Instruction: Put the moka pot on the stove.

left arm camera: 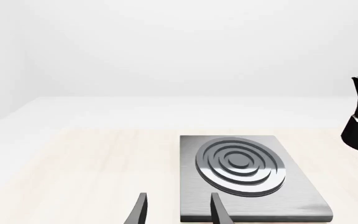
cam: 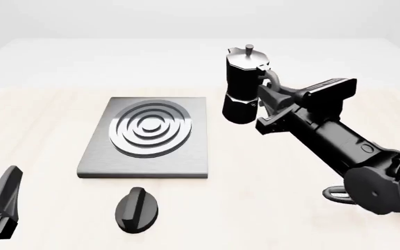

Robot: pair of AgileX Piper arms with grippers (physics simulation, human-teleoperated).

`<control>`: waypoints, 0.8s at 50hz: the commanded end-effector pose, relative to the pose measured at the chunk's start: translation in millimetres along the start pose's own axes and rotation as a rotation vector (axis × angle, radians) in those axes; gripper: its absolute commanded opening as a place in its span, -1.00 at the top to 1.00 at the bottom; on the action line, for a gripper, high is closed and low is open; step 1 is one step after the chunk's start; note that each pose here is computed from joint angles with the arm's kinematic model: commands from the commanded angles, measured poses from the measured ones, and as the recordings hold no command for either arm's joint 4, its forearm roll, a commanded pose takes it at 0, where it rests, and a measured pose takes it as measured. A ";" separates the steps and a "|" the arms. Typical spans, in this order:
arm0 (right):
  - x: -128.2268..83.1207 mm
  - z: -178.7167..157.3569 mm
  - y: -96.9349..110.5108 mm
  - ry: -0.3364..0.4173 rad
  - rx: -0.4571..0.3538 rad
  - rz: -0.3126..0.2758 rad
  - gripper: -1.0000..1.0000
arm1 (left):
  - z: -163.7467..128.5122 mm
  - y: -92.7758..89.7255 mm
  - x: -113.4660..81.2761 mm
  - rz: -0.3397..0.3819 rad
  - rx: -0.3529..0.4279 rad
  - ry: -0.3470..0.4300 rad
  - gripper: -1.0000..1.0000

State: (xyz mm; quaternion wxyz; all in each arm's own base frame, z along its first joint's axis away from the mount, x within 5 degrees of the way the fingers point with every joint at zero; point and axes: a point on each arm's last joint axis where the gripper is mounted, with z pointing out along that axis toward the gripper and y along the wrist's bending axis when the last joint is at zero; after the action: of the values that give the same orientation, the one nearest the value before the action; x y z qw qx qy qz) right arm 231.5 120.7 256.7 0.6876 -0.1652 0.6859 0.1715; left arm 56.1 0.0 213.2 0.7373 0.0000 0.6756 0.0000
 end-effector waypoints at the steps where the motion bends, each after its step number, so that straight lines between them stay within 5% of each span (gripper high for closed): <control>1: -9.0 18.4 4.9 -0.032 -0.018 0.009 1.00 | 0.0 0.0 0.0 0.000 0.000 0.000 -1.00; 40: -13.7 74.5 44.6 -0.051 -0.132 0.001 1.00 | 0.0 0.0 0.0 0.000 0.000 0.000 -1.00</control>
State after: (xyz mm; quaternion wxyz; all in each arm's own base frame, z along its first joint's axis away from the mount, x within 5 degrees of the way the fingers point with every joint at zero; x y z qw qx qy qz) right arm 272.8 179.9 266.7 0.6881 -0.1997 0.6662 0.2066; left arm 56.1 0.0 213.2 0.7373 0.0000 0.6756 0.0000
